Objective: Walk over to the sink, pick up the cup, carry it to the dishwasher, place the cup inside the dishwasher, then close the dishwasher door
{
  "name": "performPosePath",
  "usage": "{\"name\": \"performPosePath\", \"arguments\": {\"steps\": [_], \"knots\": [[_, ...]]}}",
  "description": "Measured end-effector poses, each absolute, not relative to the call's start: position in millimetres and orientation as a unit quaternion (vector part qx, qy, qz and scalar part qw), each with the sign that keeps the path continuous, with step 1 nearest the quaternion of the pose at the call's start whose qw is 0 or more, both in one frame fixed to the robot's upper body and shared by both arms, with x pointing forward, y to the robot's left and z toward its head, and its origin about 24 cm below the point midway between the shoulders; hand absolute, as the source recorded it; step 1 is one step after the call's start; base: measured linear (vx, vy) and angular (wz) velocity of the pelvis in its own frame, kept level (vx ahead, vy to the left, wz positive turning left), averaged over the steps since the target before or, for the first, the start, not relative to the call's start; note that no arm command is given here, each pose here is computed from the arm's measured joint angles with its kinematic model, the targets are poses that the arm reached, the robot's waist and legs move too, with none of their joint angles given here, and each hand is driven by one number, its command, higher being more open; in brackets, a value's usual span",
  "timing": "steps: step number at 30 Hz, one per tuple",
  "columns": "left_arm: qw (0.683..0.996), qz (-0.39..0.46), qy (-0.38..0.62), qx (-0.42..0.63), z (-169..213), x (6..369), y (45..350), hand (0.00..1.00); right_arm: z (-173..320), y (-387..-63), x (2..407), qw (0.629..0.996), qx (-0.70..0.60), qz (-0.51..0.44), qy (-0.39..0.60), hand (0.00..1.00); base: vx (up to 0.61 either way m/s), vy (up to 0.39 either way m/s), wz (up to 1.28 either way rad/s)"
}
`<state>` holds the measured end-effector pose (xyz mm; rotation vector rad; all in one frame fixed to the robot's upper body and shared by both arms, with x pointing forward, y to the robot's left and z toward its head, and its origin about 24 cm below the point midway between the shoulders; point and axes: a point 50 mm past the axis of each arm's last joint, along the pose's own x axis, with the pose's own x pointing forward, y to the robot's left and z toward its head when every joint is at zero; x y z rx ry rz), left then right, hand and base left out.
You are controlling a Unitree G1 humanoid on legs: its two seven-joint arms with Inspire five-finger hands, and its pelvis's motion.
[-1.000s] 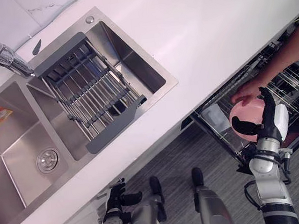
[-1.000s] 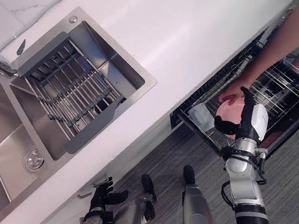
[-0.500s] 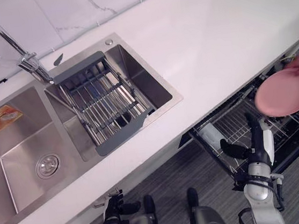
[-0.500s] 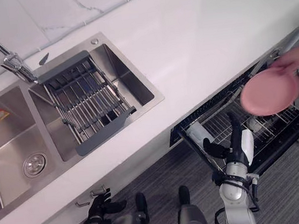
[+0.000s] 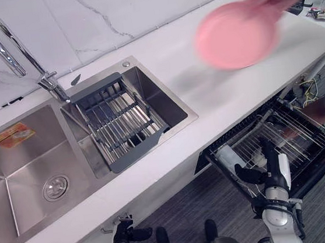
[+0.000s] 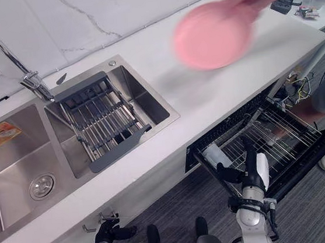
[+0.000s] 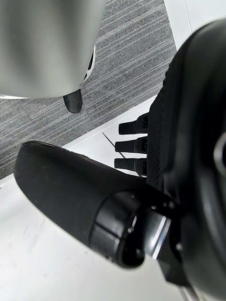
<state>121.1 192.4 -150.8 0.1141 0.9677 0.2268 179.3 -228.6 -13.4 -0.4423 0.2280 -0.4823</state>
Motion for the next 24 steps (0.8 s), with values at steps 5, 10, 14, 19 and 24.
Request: {"name": "performPosePath", "arguments": {"steps": [5,10,14,19,24], "knots": [[0.873,0.109,0.473,0.055,-152.5,118.1,192.7,0.9,-12.3,-228.7,179.7,0.94,-0.218,-0.236,0.109,0.9,-0.01,-0.001,0.03],[0.87,0.102,0.478,0.059,-153.8,115.9,191.8,0.9,1.9,-228.1,183.4,0.939,-0.237,-0.238,0.078,0.9,-0.01,-0.002,0.12],[0.87,0.101,0.48,0.06,-154.1,115.2,191.6,0.9,19.1,-226.7,186.2,0.936,-0.255,-0.24,0.04,0.9,-0.01,-0.002,0.14],[0.869,0.093,0.481,0.071,-154.4,114.6,191.7,0.9,37.8,-220.9,184.5,0.937,-0.256,-0.236,-0.005,0.9,-0.01,-0.006,0.19],[0.866,0.083,0.488,0.078,-156.0,112.5,190.8,0.9,50.2,-202.8,188.3,0.948,-0.244,-0.2,-0.05,0.9,-0.01,-0.006,0.18]]}}
